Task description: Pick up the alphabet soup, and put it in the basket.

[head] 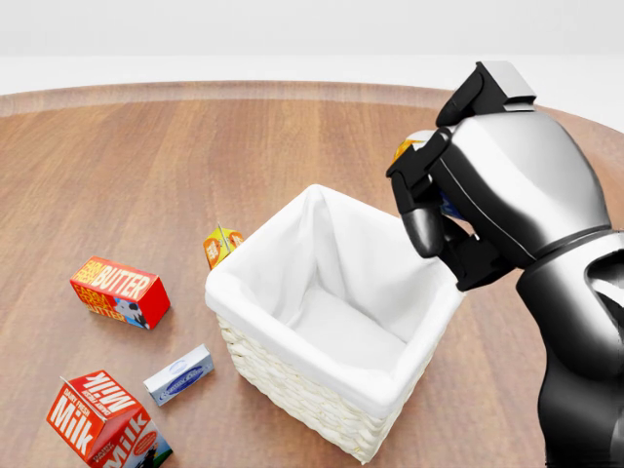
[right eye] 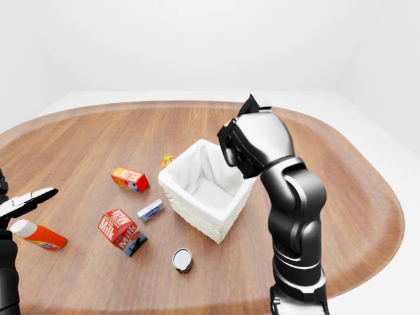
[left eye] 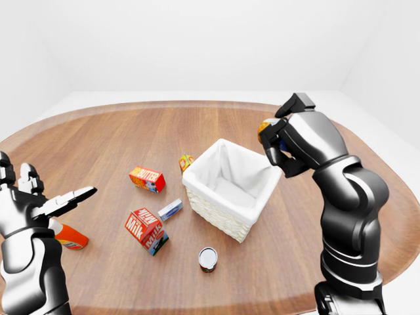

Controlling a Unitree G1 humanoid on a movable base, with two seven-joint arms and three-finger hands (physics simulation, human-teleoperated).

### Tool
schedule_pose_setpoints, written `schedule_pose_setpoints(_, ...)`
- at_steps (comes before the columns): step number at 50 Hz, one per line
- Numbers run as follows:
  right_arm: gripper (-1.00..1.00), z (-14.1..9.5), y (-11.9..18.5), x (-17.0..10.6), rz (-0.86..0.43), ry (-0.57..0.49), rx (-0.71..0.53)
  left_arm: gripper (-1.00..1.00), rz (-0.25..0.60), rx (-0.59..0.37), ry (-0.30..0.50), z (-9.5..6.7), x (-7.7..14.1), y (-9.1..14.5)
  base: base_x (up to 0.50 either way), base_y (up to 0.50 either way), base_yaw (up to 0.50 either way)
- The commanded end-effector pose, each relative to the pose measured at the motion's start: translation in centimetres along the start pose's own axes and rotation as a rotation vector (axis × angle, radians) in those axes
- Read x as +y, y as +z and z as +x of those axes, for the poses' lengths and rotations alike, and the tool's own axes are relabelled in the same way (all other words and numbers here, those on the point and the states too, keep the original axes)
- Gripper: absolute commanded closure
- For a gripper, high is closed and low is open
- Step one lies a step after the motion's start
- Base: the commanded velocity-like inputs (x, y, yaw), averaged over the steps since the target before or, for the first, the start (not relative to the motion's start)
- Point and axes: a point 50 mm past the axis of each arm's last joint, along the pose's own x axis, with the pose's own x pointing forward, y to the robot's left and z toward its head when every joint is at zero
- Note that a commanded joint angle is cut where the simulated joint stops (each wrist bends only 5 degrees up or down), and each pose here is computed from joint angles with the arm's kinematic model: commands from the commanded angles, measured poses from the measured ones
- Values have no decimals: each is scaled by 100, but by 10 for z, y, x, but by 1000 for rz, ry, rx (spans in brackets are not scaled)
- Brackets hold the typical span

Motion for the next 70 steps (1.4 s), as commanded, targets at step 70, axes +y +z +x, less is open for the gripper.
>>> schedule_pose_setpoints(70,100,99,17,121,104,599,55,-100,-29,-13,-15,1,-1,3,0,0,0)
